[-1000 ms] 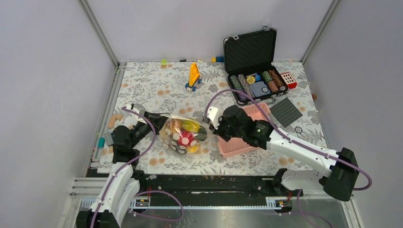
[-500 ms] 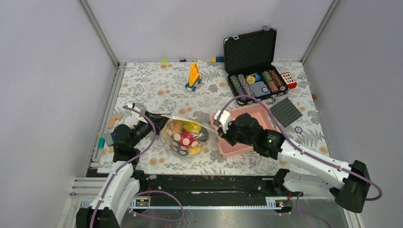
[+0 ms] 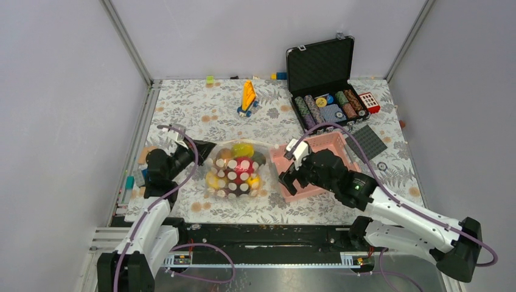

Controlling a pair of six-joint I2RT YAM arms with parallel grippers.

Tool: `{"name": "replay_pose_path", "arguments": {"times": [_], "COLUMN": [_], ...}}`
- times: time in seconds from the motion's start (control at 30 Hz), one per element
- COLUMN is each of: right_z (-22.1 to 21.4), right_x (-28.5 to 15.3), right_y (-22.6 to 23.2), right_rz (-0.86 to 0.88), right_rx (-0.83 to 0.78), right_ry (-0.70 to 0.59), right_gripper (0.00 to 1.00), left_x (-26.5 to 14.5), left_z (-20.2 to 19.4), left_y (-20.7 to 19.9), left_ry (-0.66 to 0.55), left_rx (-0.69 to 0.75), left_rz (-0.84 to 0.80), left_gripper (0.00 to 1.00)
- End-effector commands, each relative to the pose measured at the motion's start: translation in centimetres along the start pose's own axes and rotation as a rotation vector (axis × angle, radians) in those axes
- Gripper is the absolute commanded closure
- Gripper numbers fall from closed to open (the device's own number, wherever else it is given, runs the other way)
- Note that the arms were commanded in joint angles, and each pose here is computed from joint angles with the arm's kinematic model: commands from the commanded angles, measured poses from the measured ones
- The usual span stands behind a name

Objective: Place the food in the zip-top bag and seal the zipper
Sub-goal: Zip the zipper food storage bag at the center of the board, then place the zipper food storage bag at the center of the board.

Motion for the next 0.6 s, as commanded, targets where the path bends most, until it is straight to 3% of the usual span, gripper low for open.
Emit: {"name": "replay_pose_path", "arguments": {"times": [0.0,0.13,0.3,0.33,0.37,0.4,0.43,0.47,0.57], "right_z": [0.6,-0.3,-2.4,-3.1,-3.8,-4.5,-5.3,-6.4,-9.3], "right_x": [-1.8,-3.8,-5.9,-6.3,-6.7,-7.2,-7.8,-8.5,-10.8], "right_y": [-3.1,-6.3,-8.9,-9.4,-9.8,-10.3,-10.7,-11.3,-12.6], "right_rz": [-0.207,-0.454,-0.676,-0.708,-0.737,-0.765,-0.794,-0.831,-0.939], "right_rx": [0.114,0.277,0.391,0.405,0.422,0.441,0.476,0.520,0.651], "right_ry": [-0.043,-0.077,-0.053,-0.023,0.001,0.026,0.054,0.087,0.153], "right_gripper": [0.00,0.00,0.00,0.00,0.00,0.00,0.00,0.00,0.00], "left_x": [1.1,1.2,-1.7,-2.2,-2.6,-3.1,-3.6,-4.0,-5.2], "left_z": [3.9,4.5,6.0,6.1,6.4,6.8,7.1,7.5,8.2], "left_y": [0.1,2.3,8.2,8.8,9.2,9.7,10.0,10.2,10.2], "left_ry": [-0.070,-0.084,-0.171,-0.175,-0.182,-0.199,-0.216,-0.241,-0.297], "left_rx": [-0.003,-0.076,-0.125,-0.117,-0.114,-0.117,-0.125,-0.142,-0.187], "left_rz": [0.050,0.191,0.612,0.661,0.698,0.744,0.780,0.813,0.878], "left_gripper": [0.99,0.95,0.97,0.92,0.85,0.66,0.31,0.05,0.01]}}
Point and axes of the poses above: each gripper's point midway between its finger pads, its own x axis out along the fingers, its own y axis along the line the jaws close on, z = x × y, the point moved 1 cm from there along -x, back along the fingers, and after that the axes turned 11 degrees about -x, right-handed, at the moved point
